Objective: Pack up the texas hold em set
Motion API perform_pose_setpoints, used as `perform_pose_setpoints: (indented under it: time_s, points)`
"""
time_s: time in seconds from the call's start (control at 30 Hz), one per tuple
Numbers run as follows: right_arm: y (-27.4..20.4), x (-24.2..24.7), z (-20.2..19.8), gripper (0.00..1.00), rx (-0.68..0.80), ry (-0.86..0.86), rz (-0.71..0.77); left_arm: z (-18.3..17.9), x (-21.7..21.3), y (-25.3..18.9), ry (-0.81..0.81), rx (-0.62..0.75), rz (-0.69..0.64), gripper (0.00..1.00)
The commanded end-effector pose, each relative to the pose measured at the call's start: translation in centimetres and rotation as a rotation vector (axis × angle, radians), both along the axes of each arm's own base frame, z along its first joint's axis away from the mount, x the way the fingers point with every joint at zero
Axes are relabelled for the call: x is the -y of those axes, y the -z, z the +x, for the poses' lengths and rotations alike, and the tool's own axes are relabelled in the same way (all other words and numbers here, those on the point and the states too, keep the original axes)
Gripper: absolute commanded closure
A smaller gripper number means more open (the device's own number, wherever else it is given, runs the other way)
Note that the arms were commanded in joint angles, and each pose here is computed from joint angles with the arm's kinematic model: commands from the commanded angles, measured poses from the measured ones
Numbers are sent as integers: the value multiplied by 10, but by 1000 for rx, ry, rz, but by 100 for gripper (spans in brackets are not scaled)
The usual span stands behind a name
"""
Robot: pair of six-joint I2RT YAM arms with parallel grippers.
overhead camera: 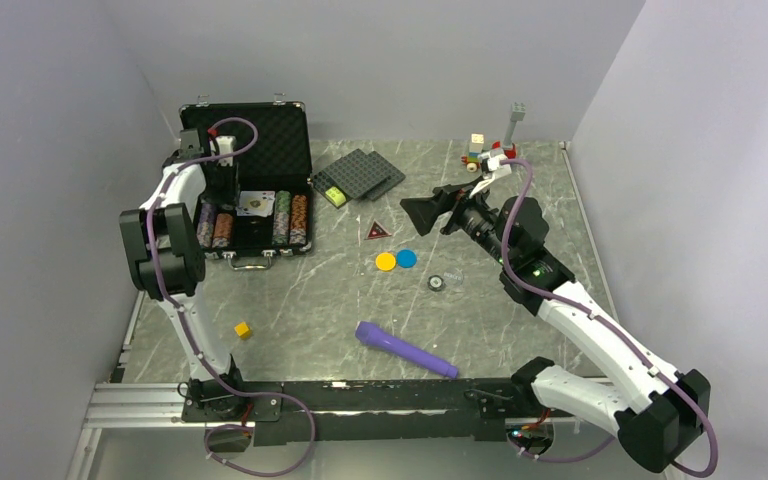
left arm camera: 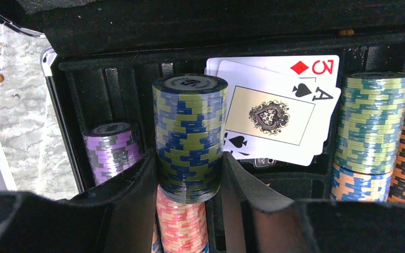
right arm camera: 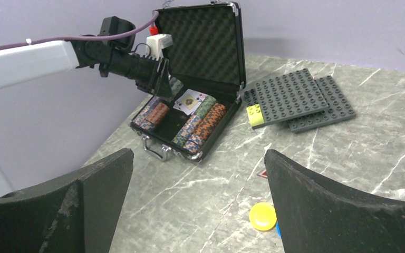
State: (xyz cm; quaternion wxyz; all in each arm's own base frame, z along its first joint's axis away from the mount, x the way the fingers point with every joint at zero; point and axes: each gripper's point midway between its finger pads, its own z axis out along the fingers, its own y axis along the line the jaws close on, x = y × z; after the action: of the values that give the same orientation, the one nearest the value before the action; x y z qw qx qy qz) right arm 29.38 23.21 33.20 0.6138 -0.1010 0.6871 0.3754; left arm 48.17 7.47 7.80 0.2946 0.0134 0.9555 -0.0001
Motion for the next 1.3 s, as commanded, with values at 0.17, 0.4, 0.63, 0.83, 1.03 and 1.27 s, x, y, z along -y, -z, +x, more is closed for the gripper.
perform_pose_setpoints:
  time_s: [0.17,0.4,0.63,0.83,1.03,1.27]
  points:
    - [-11,0,1,0,38,0,22,24,-14,-21,-13,95,38,100]
    - [-11,0,0,0,38,-6,22,20,-21,-10,-33,62,58,100]
    - [-13,1,-2,0,42,-6,27,16,-25,-6,-47,43,68,100]
    - [-13,-2,-2,0,41,-18,35,13,-30,1,-72,14,85,99]
    - [-12,-1,-2,0,38,-12,30,13,-31,-4,-84,18,88,69]
    - [-11,-2,-1,0,37,-15,29,15,-31,-19,-93,51,87,40]
